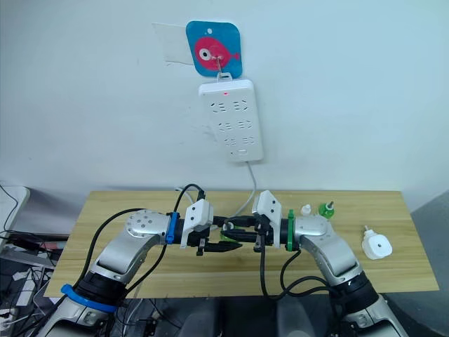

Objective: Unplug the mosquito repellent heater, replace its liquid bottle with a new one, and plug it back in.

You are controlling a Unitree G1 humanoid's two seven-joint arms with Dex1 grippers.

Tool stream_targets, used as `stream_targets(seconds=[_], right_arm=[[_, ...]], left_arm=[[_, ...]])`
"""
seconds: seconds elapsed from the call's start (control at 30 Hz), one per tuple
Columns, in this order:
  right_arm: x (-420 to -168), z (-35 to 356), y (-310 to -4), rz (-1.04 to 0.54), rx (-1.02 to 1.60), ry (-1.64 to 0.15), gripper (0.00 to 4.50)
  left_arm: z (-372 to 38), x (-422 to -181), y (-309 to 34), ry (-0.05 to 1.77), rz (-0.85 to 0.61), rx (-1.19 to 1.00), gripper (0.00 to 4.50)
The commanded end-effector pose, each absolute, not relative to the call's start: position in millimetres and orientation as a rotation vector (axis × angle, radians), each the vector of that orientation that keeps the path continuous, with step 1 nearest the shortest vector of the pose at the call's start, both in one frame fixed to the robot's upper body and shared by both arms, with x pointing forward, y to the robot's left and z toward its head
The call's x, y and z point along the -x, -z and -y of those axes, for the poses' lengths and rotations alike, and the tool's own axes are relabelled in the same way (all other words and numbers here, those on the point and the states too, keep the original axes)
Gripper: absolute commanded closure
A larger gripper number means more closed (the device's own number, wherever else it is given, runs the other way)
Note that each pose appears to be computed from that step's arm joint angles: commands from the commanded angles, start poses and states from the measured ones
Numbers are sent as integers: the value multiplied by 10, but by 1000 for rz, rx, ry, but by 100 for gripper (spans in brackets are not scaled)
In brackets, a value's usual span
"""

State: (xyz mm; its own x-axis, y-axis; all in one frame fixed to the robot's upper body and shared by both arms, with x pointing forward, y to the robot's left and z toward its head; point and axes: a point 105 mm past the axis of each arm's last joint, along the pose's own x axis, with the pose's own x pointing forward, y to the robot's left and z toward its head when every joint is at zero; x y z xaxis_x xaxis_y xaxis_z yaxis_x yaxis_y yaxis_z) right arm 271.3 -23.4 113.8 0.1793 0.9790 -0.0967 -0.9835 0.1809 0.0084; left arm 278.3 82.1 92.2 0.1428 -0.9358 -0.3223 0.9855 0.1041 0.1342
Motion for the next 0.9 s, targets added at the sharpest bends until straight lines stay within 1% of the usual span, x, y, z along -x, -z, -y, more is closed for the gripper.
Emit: stream_targets(seconds=[0.03,0.1,0.17,0.27,0.4,0.5,0.57,0.67,0.8,0.9], right_arm=[[-2826,369,-1341,-56,-22,-1300,364],[-2858,475,-1377,-77,-77,-1251,364],[-2924,632,-1421,-109,-190,-1160,364],[-2992,851,-1437,-178,-365,-1039,364],[-3080,1098,-1385,-291,-697,-874,364],[-3135,1138,-1409,-306,-875,-780,364],[-3158,1124,-1427,-309,-967,-734,364],[-3152,1091,-1437,-324,-1033,-698,364],[-3145,1059,-1494,-328,-1099,-678,364],[-3141,1050,-1544,-328,-1125,-677,364]], left_arm=[[-758,-2754,-1183,1435,-52,-262,128],[-790,-2777,-1237,1404,-45,-201,68],[-831,-2827,-1338,1338,-22,-120,4],[-832,-2838,-1463,1274,38,-71,0],[-682,-2846,-1559,1192,168,-94,0],[-531,-2808,-1524,1185,262,-188,0],[-466,-2853,-1545,1133,331,-220,0],[-413,-2936,-1607,1062,397,-220,0],[-352,-2991,-1579,1035,412,-209,0],[-311,-3019,-1575,1017,409,-160,0]])
